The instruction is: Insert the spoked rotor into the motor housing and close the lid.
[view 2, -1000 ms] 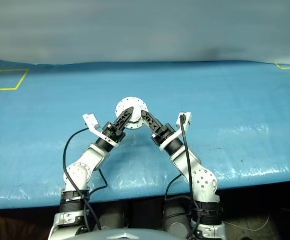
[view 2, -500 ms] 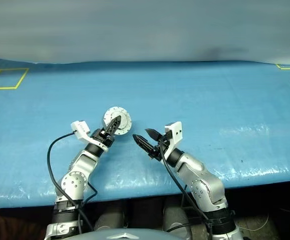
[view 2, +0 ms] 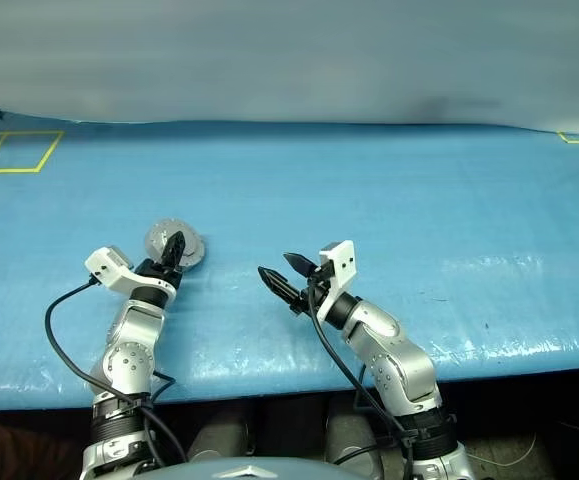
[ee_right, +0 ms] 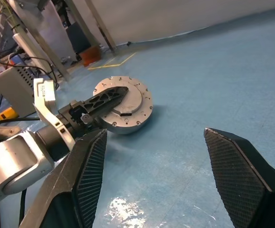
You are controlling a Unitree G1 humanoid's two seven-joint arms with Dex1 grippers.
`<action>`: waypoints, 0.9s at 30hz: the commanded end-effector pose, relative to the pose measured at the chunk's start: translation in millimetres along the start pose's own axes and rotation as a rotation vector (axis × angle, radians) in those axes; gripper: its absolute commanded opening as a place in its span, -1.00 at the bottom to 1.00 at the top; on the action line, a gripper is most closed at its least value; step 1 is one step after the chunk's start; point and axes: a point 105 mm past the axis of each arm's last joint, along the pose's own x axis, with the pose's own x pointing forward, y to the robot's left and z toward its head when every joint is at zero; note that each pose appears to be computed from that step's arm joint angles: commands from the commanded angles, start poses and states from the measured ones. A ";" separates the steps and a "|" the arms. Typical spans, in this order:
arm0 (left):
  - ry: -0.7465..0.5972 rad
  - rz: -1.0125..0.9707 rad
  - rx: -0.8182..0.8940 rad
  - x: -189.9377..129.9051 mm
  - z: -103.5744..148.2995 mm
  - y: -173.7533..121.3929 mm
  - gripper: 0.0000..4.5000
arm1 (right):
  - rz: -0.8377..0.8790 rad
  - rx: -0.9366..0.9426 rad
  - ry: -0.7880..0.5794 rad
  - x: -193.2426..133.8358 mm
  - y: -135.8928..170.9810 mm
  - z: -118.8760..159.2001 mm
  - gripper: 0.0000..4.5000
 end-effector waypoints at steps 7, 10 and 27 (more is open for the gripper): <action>-0.133 0.099 0.175 8.3 33.1 3.5 0.99 | -0.005 -0.049 -0.067 -0.3 -0.6 15.8 0.54; -0.184 0.074 0.216 2.2 50.9 1.4 0.99 | -0.005 -0.054 -0.059 0.2 -2.3 15.3 0.54; -0.069 -0.700 0.440 -41.5 35.0 -113.3 0.99 | -0.098 -0.262 -0.040 -12.0 -24.7 26.1 0.54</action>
